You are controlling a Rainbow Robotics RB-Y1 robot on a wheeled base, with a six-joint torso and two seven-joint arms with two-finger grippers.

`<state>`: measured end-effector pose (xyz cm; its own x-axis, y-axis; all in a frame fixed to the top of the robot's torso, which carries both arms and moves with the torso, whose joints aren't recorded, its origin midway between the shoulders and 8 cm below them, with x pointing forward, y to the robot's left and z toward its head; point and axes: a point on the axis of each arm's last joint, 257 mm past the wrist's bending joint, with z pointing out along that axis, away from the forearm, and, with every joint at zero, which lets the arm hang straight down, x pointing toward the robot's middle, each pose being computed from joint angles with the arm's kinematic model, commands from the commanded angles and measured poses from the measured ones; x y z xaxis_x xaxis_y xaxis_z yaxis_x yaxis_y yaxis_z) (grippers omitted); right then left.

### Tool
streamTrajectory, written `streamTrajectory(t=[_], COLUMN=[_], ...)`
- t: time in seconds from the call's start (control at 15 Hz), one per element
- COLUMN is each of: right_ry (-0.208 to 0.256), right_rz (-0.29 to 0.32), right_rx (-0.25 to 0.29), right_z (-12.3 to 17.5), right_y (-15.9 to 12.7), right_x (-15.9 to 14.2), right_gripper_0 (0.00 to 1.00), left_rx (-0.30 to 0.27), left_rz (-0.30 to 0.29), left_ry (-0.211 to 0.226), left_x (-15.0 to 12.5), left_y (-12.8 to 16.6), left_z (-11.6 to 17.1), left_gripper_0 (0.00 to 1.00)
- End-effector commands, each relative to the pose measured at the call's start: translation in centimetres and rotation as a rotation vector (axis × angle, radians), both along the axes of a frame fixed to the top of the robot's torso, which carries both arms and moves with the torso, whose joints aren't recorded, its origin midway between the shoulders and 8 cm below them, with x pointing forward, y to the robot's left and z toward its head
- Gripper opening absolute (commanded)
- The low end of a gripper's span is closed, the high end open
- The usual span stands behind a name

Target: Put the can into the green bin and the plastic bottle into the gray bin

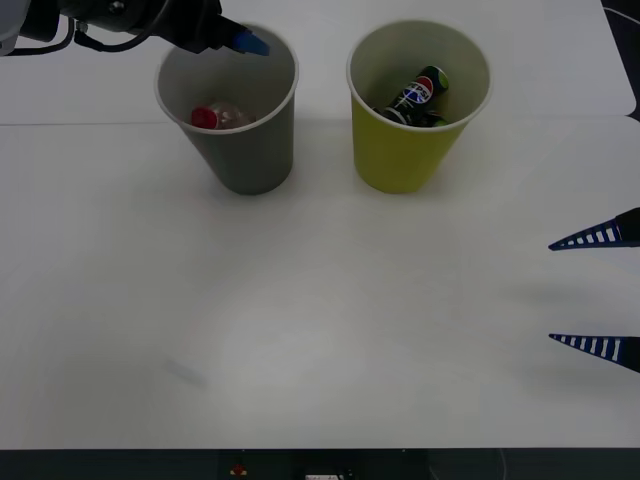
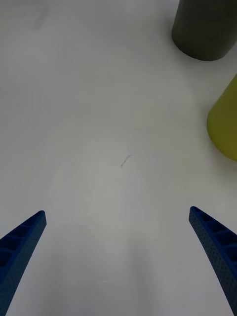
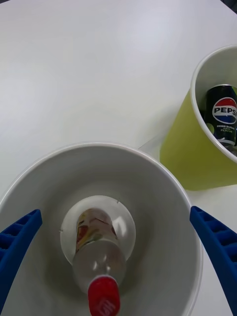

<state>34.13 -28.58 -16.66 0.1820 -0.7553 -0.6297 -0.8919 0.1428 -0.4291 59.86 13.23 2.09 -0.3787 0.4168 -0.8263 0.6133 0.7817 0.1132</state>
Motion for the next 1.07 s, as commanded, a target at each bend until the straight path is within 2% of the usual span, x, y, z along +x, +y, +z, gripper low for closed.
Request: streamTrajectory(t=[0.07,0.33,0.53,0.73,0.87,1.07], right_ry=[0.0,0.0,0.0,0.0,0.0,0.0], right_rz=[0.0,0.0,0.0,0.0,0.0,0.0], right_rx=[0.0,0.0,0.0,0.0,0.0,0.0], right_z=[0.0,0.0,0.0,0.0,0.0,0.0], right_y=[0.0,0.0,0.0,0.0,0.0,0.0], right_x=[0.0,0.0,0.0,0.0,0.0,0.0], right_gripper_0=[1.0,1.0,1.0,1.0,1.0,1.0], left_rx=[0.003,-0.046,-0.069,-0.045,-0.045,-0.017], left_rz=[-0.029,-0.114,-0.164,-0.202,-0.232,-0.288], left_ry=[-0.043,-0.083,-0.094,-0.135,-0.147,-0.169], left_x=[-0.8,-2.8,-4.8,-7.2,-8.6,-11.2], left_y=[1.6,4.8,7.8,10.0,11.3,13.9], left_z=[0.3,-0.1,-1.3,-2.4,-3.4,-5.5], left_gripper_0=[1.0,1.0,1.0,1.0,1.0,1.0])
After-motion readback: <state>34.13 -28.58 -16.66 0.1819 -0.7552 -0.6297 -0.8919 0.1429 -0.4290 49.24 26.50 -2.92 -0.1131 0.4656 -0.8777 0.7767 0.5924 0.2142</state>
